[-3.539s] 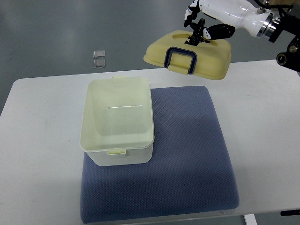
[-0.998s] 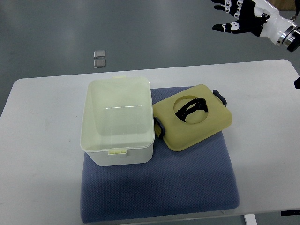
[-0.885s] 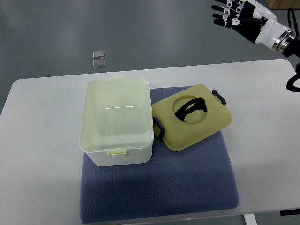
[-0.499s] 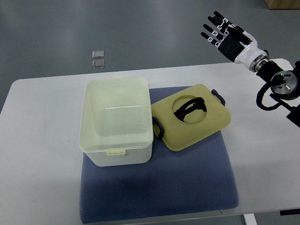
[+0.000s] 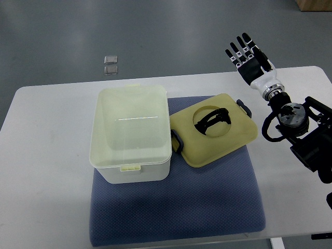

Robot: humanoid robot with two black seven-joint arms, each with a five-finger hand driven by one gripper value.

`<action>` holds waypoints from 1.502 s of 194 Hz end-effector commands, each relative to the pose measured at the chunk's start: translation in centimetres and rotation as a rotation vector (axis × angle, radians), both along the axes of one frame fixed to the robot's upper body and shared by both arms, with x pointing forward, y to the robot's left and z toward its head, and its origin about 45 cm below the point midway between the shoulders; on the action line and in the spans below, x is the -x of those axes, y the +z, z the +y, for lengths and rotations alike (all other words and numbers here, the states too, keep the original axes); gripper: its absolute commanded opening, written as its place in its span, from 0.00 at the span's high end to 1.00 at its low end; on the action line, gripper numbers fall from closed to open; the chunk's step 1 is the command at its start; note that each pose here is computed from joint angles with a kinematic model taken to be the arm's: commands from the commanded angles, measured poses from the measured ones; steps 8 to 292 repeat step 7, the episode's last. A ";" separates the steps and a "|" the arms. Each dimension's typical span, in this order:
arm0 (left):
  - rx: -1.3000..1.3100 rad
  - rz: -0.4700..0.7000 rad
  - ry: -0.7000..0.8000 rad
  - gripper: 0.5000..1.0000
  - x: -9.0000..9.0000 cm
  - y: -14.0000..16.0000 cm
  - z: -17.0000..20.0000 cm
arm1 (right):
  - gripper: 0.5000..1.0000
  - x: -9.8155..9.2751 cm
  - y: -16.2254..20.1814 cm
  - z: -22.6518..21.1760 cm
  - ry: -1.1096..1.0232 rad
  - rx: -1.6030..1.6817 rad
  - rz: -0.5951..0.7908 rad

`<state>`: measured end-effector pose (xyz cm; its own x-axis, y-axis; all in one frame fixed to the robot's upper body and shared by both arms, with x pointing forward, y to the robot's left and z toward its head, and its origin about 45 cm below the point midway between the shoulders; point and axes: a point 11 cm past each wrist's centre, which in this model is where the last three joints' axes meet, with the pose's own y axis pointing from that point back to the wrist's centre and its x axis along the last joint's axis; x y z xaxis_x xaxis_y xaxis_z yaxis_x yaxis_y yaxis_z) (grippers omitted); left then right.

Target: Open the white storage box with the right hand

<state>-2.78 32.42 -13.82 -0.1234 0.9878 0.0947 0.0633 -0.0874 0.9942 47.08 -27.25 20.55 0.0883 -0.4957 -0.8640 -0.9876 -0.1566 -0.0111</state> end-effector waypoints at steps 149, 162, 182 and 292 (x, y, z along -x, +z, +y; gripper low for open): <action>0.000 0.000 0.000 0.00 0.0 0.0 0.0 | 0.13 0.1 -0.2 0.0 -0.003 -0.002 0.005; 0.000 0.000 0.000 0.00 0.0 0.0 0.0 | 0.13 0.1 -0.2 0.0 -0.003 -0.002 0.005; 0.000 0.000 0.000 0.00 0.0 0.0 0.0 | 0.13 0.1 -0.2 0.0 -0.003 -0.002 0.005; 0.000 0.000 0.000 0.00 0.0 0.0 0.0 | 0.13 0.1 -0.2 0.0 -0.003 -0.002 0.005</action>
